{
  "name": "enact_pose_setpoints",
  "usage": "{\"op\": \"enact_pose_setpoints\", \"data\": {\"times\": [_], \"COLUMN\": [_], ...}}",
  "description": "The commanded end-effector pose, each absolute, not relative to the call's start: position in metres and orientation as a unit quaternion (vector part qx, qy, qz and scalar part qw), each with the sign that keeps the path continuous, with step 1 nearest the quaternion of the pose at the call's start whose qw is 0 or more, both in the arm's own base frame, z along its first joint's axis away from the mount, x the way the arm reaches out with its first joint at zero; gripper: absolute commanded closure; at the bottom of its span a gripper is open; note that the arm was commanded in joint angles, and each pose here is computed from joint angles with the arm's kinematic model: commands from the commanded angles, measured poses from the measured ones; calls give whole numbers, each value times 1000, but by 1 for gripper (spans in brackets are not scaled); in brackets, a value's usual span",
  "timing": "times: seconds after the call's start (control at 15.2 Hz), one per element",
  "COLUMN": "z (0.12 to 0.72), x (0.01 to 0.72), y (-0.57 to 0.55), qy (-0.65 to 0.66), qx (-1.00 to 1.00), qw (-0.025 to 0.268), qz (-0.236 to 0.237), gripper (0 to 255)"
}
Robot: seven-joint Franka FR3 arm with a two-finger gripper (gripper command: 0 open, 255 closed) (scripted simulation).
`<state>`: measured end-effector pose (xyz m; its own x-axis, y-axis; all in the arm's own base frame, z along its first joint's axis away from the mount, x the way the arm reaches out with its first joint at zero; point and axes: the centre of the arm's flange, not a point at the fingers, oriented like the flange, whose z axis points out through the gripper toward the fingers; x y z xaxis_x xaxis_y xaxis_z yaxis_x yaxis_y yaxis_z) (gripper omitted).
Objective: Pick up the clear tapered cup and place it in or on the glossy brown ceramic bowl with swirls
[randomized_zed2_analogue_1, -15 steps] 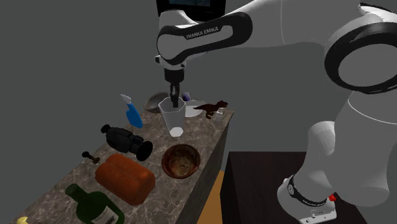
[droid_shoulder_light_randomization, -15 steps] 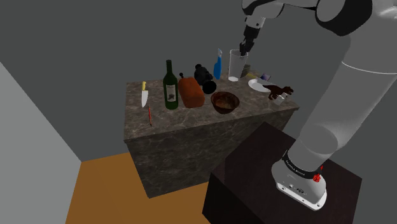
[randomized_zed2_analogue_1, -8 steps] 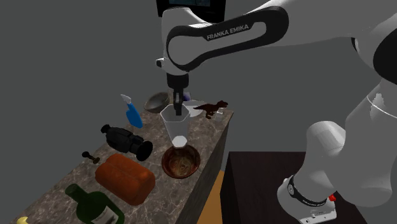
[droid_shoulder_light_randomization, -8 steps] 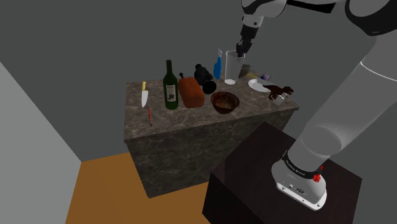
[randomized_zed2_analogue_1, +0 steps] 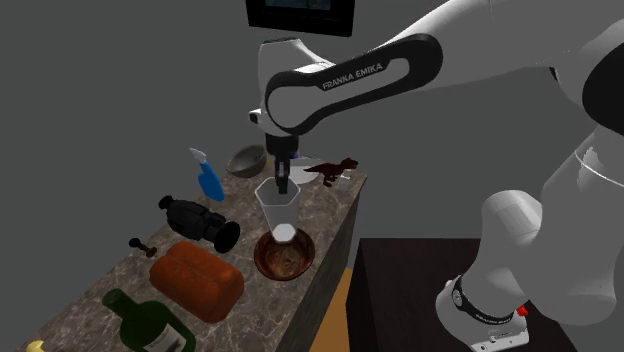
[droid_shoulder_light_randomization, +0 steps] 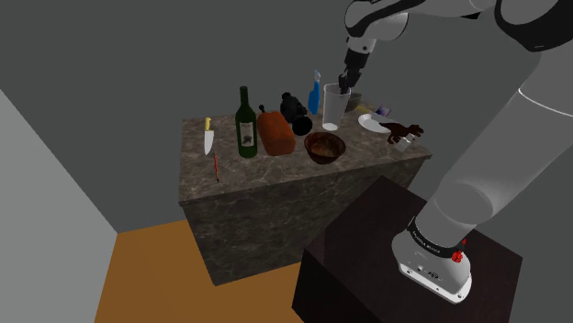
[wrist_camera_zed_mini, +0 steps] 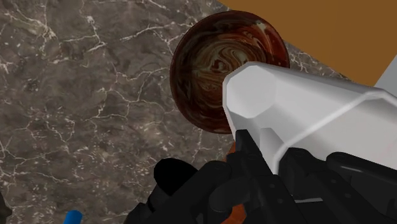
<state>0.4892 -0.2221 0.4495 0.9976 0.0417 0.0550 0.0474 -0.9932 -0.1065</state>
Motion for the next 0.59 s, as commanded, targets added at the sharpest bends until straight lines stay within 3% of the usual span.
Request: {"op": "enact_pose_setpoints", "data": {"times": [0.0,0.53], "z": [439,397], "x": [489,489], "y": [-222,-222], "qy": [-22,-22], "qx": [-998,-998], "qw": [54,54], "qz": [-27,-27], "gripper": [255,255]}}
